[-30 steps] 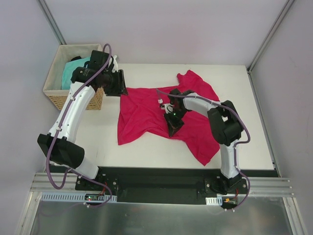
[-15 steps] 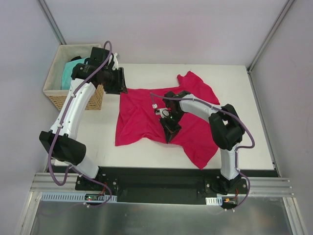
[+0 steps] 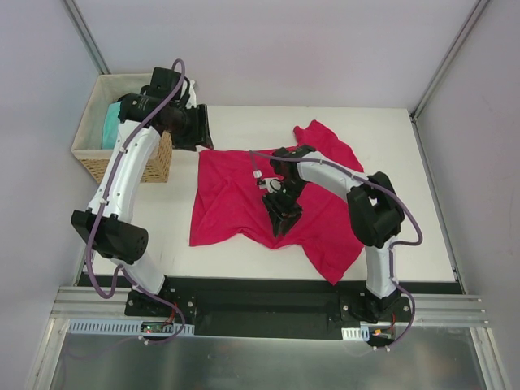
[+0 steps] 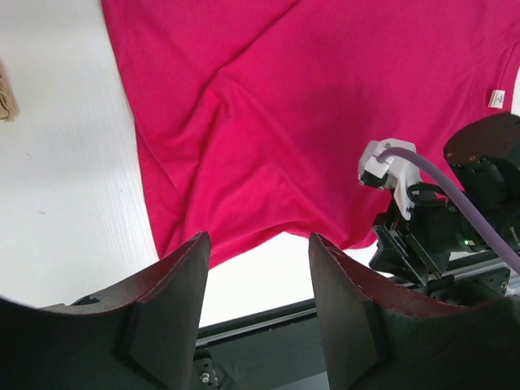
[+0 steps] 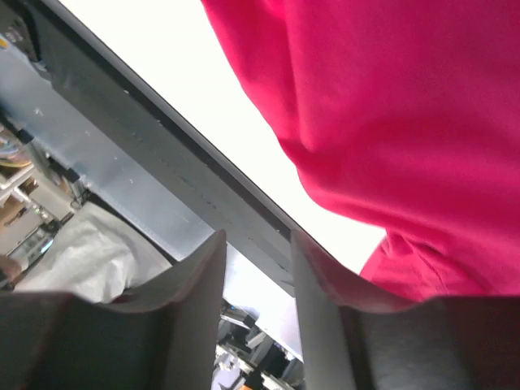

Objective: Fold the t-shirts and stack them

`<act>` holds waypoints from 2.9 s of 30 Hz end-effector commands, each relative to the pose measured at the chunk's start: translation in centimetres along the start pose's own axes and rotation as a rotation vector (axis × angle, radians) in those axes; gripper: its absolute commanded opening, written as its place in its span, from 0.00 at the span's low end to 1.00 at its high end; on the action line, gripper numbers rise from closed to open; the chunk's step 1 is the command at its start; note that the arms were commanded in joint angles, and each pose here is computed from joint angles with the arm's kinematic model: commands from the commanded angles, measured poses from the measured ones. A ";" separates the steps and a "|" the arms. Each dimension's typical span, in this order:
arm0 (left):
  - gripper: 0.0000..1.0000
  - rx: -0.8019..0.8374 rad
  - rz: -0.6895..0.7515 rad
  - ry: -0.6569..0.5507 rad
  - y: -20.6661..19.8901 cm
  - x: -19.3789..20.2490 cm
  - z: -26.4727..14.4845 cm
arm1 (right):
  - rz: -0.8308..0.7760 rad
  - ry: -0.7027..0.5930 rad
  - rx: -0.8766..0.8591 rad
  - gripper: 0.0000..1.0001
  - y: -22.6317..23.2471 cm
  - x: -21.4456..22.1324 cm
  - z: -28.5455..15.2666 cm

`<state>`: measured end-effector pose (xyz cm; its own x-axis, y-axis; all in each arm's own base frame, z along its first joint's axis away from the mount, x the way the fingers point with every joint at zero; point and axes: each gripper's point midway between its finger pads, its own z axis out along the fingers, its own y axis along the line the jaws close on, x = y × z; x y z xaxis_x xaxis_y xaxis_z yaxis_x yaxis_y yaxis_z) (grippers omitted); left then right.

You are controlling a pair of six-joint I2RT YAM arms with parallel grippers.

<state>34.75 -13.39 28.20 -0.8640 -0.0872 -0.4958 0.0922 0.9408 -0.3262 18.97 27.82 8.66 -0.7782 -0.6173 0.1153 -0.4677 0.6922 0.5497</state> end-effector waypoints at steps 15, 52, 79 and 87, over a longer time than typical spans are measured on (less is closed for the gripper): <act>0.52 0.009 -0.024 -0.023 -0.5 -1.9 -0.5 | 0.383 -0.189 0.238 0.43 -9.9 5.0 -0.1; 0.49 0.038 -0.036 0.000 -1.1 -2.0 0.0 | 0.428 -0.209 0.375 0.42 -12.4 7.3 -2.0; 0.48 0.035 -0.036 -0.003 -1.2 -2.0 -0.6 | 0.409 -0.178 0.314 0.02 -12.5 6.2 -0.4; 0.48 0.035 -0.036 -0.001 -1.2 -2.1 -0.4 | 0.369 -0.208 0.195 0.01 -8.8 6.8 -1.8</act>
<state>36.43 -14.39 28.58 -0.8773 -0.1046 -0.4684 0.0799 0.9305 -0.3575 19.58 15.22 2.50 -0.9665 -0.2209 0.1309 -0.1896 0.9578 0.2162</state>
